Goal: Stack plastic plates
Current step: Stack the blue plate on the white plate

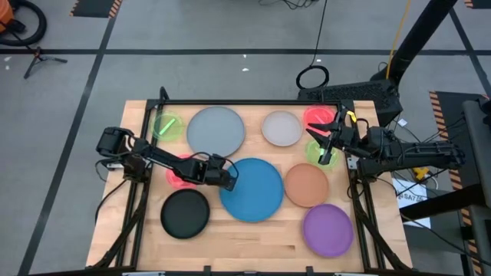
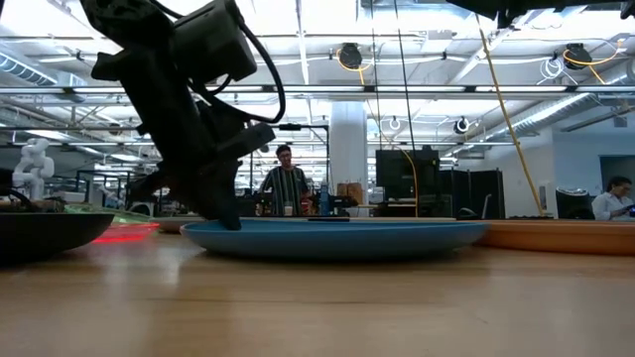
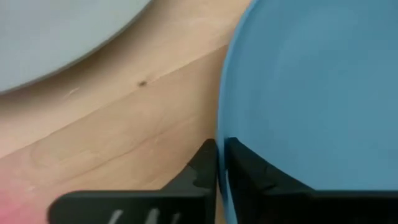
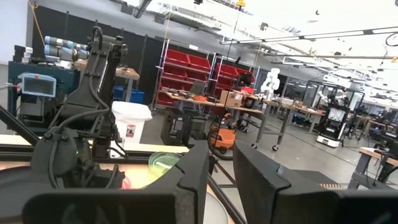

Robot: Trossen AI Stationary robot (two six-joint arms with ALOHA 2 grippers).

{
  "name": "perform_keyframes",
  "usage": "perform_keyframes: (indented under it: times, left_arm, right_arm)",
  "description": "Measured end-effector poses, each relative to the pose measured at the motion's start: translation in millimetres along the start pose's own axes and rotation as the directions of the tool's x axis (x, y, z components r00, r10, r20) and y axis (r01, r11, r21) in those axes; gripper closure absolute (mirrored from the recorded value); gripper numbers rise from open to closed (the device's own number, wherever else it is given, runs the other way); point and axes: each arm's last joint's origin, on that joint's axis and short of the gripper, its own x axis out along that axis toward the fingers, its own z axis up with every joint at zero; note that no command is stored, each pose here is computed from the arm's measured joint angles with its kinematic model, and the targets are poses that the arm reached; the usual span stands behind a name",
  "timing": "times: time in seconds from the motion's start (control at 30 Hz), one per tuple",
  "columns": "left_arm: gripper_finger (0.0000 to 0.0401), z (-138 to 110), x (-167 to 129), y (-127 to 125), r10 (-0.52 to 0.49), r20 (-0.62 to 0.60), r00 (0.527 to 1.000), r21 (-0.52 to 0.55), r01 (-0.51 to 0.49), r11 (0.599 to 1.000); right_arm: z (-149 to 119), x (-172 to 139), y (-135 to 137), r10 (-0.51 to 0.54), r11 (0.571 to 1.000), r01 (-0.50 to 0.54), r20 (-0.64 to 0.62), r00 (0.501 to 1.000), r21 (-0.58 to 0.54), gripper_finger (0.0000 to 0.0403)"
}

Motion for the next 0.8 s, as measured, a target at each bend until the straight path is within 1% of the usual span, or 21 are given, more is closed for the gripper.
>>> perform_keyframes:
  times: [0.13, 0.27, 0.47, 0.63, 0.8]
  left_arm:
    - [0.0389, -0.1, -0.1, 0.3, 0.002, 0.0, 1.0, 0.007, -0.002, 1.0]
    - [0.0389, 1.9, -8.1, 1.5, -0.01, -0.007, 1.0, 0.035, 0.01, 0.999]
    - [0.039, 14.8, -40.8, 6.6, -0.054, 0.023, 0.998, 0.064, 0.052, 0.997]
    - [0.039, 30.4, -66.2, 10.8, -0.116, 0.102, 0.988, 0.079, 0.108, 0.991]
    - [0.039, 49.5, -86.8, 22.8, -0.144, 0.16, 0.977, 0.082, 0.132, 0.988]
  right_arm:
    - [0.0, 0.0, 0.0, 0.0, 1.0, 0.0, 0.0, 1.0, 0.0, 0.0335]
    - [0.0, 0.0, 0.0, 0.0, 1.0, 0.0, 0.0, 1.0, 0.0, 0.0335]
    - [0.0, 0.0, 0.0, 0.0, 1.0, 0.0, 0.0, 1.0, 0.0, 0.0335]
    - [0.0, -0.1, 0.0, 0.0, 1.0, 0.0, 0.0, 1.0, 0.001, 0.0335]
    - [0.0, 0.0, 0.1, 0.002, 1.0, -0.002, 0.001, 1.0, 0.001, 0.0335]
